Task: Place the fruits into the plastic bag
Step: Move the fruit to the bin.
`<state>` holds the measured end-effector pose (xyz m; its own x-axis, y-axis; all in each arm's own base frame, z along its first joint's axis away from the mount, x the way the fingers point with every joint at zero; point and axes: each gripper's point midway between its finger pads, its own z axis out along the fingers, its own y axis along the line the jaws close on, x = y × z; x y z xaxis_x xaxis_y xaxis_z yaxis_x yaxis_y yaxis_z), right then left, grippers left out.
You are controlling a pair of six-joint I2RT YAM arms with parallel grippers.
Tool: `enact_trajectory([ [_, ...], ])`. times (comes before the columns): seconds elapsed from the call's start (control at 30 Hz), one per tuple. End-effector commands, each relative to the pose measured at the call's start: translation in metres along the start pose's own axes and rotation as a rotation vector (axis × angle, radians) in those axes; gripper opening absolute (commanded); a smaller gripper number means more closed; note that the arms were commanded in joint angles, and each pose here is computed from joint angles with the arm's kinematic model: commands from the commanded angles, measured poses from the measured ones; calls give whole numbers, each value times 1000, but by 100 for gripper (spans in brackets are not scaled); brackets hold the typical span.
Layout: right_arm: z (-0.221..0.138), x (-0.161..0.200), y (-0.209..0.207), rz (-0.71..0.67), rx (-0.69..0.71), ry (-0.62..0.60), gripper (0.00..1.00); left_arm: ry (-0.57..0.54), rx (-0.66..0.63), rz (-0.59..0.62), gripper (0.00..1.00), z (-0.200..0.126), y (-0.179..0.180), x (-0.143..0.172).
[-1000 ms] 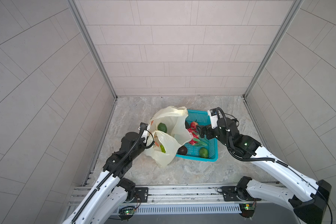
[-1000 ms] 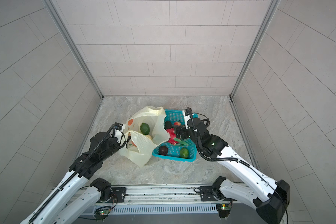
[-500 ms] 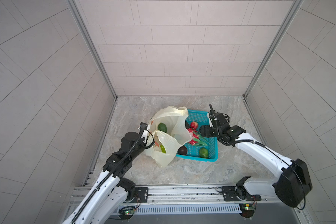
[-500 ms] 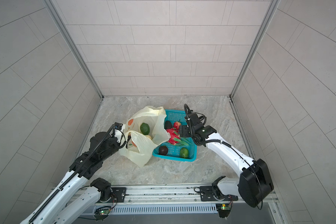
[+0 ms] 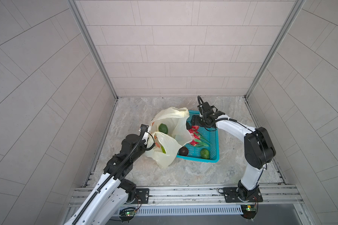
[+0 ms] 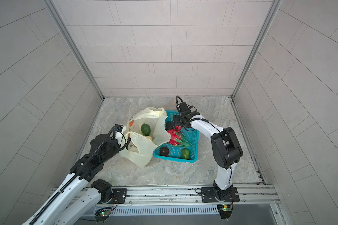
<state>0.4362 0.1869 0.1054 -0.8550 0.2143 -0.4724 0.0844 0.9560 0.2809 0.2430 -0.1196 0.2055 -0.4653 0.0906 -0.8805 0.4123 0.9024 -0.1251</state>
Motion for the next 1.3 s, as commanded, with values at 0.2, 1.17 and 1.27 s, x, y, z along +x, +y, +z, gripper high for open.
enact_trajectory([
  [0.2,38,12,-17,112,40,121,81,-33,-7,14,0,-1,2,-4],
  [1.17,45,27,-55,249,146,73,59,-21,-3,16,0,5,2,0],
  [1.27,42,27,-58,249,157,67,59,-22,-3,16,0,5,2,0],
])
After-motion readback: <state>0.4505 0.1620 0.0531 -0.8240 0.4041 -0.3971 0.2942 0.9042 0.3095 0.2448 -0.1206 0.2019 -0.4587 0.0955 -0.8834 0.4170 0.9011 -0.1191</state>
